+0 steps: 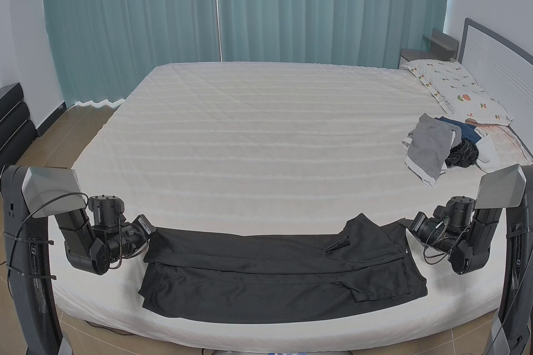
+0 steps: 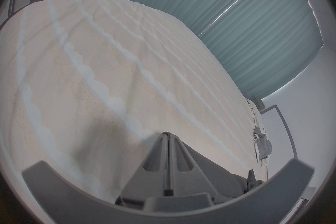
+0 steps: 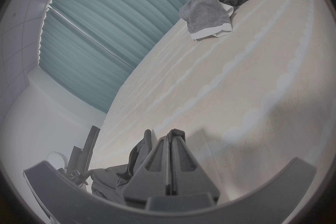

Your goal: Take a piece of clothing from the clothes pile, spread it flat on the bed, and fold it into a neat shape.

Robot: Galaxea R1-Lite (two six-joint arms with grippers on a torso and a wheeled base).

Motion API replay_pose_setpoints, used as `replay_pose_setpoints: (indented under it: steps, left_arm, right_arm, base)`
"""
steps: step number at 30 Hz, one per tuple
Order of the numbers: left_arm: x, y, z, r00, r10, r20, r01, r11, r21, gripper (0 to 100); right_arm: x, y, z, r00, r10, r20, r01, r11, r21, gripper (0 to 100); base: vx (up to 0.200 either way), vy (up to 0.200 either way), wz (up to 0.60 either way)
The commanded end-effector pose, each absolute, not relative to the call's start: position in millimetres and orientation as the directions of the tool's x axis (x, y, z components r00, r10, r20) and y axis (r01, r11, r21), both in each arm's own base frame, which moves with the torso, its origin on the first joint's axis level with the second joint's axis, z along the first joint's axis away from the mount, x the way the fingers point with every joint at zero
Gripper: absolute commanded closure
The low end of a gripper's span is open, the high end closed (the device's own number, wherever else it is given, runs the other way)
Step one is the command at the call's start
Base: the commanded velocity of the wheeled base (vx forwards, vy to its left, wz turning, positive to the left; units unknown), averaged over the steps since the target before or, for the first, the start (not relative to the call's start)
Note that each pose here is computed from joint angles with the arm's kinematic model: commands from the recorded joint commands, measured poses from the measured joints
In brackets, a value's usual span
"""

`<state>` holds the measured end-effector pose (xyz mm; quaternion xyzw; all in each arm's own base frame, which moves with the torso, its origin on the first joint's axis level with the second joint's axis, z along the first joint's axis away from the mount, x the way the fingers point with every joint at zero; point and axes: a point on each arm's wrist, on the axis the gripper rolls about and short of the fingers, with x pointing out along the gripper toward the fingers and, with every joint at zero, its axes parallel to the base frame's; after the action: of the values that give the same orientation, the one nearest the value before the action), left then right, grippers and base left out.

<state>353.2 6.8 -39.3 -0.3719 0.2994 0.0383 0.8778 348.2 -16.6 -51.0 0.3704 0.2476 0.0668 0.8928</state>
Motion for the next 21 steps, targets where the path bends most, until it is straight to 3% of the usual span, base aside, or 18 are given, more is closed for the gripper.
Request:
replay_pose_setpoints:
  steps: [1, 19, 20, 21]
  left_arm:
    - [352.6, 7.3, -39.2, 0.817, -0.154, -0.555, -0.292, 0.72, -0.63, 100]
    - [349.5, 7.2, -41.3, 0.813, -0.131, -0.568, -0.312, 0.725, -0.614, 100]
    - [348.4, 6.7, -41.3, 0.811, -0.132, -0.57, -0.312, 0.726, -0.613, 0]
    - [348.4, 6.7, -41.3, 0.811, -0.132, -0.57, -0.312, 0.726, -0.613, 0]
  right_arm:
    - [348.9, -18.1, -51.2, 0.87, 0.3, -0.39, 0.065, 0.716, 0.695, 100]
    - [350.8, -22.1, -54.1, 0.874, 0.286, -0.394, 0.077, 0.717, 0.693, 100]
    - [350.7, -22.1, -54.4, 0.872, 0.286, -0.396, 0.079, 0.717, 0.692, 0]
    - [350.7, -22.1, -54.2, 0.873, 0.286, -0.395, 0.078, 0.717, 0.693, 0]
  base:
    - [0.0, 0.0, 0.0]
    - [0.0, 0.0, 0.0]
    - [0.0, 0.0, 0.0]
    - [0.0, 0.0, 0.0]
